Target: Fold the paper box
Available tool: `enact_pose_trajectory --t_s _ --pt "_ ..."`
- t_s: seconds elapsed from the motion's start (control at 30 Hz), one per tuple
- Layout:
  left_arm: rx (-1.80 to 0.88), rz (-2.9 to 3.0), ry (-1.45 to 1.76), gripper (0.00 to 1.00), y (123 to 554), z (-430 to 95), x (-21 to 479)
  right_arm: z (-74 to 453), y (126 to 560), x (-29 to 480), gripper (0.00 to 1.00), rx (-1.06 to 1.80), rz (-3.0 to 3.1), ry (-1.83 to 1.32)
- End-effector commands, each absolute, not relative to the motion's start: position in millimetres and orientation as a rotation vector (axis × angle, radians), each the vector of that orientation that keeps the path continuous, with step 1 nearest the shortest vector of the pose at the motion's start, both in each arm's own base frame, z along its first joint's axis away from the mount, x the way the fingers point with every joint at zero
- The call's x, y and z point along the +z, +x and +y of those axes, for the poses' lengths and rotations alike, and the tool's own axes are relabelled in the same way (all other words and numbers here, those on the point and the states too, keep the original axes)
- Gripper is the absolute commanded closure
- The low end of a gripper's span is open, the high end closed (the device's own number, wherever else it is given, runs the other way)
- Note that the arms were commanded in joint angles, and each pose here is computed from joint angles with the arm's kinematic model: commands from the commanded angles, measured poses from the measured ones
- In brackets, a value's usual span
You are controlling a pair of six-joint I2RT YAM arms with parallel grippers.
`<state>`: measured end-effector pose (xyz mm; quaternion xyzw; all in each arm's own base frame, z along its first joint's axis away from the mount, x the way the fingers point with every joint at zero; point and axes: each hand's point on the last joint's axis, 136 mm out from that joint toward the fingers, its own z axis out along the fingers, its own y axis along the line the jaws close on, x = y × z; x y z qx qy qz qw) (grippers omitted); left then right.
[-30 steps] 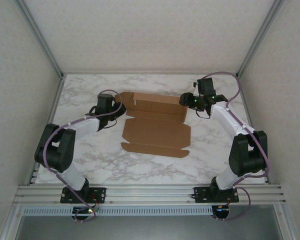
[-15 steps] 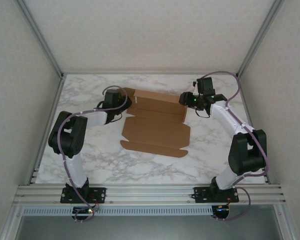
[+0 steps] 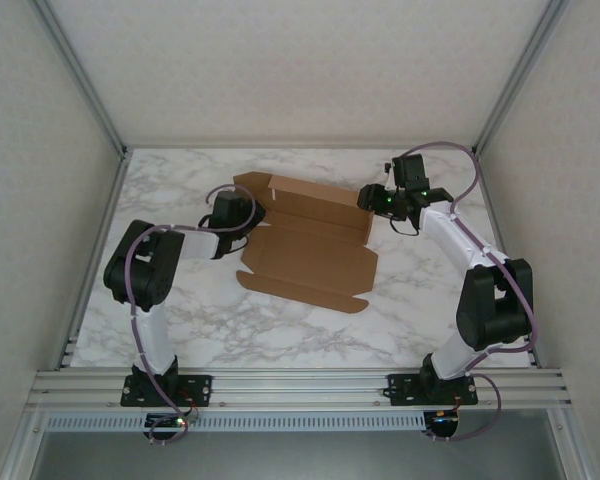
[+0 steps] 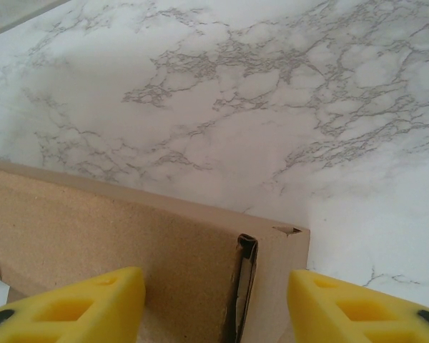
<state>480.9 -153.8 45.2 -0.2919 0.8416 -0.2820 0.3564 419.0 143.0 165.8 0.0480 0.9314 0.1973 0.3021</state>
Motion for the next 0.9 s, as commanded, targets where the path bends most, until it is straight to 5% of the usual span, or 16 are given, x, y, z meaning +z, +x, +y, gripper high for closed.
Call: enact_pose_trajectory --t_s 0.0,0.43,0.87 --pt "-0.748 2.157 -0.724 0.43 494 -160 45 140 408 145 0.46 0.476 2.554 0.131" --pt "-0.684 2.271 -0.326 0.41 515 -182 35 145 407 146 0.49 0.501 2.562 0.097" --pt "-0.804 2.245 -0.175 0.53 489 -203 49 144 412 148 0.51 0.479 2.562 0.078"
